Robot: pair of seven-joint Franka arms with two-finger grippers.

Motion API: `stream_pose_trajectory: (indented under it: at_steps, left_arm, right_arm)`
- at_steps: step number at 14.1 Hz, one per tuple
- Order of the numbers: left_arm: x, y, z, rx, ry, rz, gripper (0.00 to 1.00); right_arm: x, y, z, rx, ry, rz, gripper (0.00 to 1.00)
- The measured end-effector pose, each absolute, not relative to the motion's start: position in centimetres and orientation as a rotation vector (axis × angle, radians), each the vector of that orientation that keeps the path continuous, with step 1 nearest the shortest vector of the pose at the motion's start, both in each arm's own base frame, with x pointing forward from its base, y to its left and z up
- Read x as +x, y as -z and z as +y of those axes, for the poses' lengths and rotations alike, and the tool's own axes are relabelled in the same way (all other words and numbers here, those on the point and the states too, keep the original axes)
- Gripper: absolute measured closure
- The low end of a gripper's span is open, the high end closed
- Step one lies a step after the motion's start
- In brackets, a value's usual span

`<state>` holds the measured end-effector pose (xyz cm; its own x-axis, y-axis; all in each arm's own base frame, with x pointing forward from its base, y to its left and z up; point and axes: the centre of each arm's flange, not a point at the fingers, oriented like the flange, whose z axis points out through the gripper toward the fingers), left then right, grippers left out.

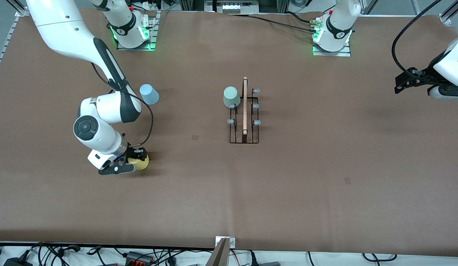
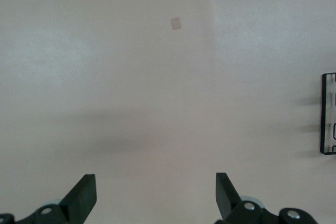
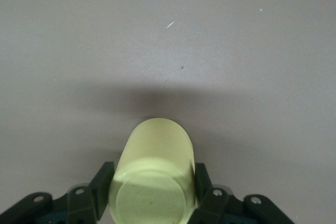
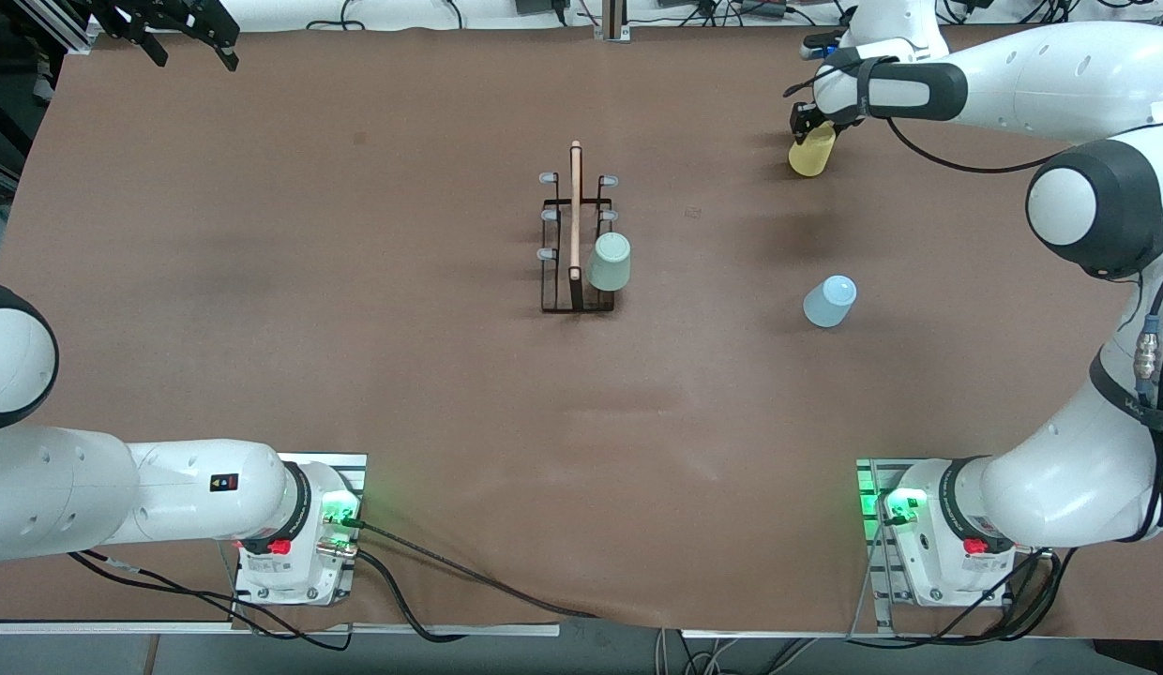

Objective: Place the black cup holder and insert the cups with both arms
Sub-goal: 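Carry the yellow cup to the holder and insert it on a peg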

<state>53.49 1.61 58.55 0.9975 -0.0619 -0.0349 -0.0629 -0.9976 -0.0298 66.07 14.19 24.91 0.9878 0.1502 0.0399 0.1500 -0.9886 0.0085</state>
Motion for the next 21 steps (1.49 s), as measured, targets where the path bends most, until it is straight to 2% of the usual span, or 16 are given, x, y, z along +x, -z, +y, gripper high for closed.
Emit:
stream_pose_trajectory:
  at_steps: [4,8,10,14,21]
  left_arm:
    - [53.5,-58.5,1.6,-3.11,-0.053,0.096,0.0]
    - [53.5,-58.5,1.6,-3.113,-0.053,0.095,0.0]
    - [53.5,-58.5,1.6,-3.113,-0.054,0.095,0.0]
    - [53.5,-58.5,1.5,-3.114,-0.054,0.099,0.0]
    - [53.5,-58.5,1.1,-3.114,-0.054,0.11,0.0]
  right_arm:
    - [65.0,-32.7,18.7,3.143,-0.066,0.157,0.34]
    - [61.5,-39.7,32.0,3.182,-0.139,-0.16,0.34]
    - [59.6,-41.2,38.1,3.207,-0.18,-0.306,0.34]
    - [57.7,-41.4,46.1,3.249,-0.214,-0.408,0.34]
    - [54.3,-36.6,51.3,3.228,-0.142,-0.378,0.34]
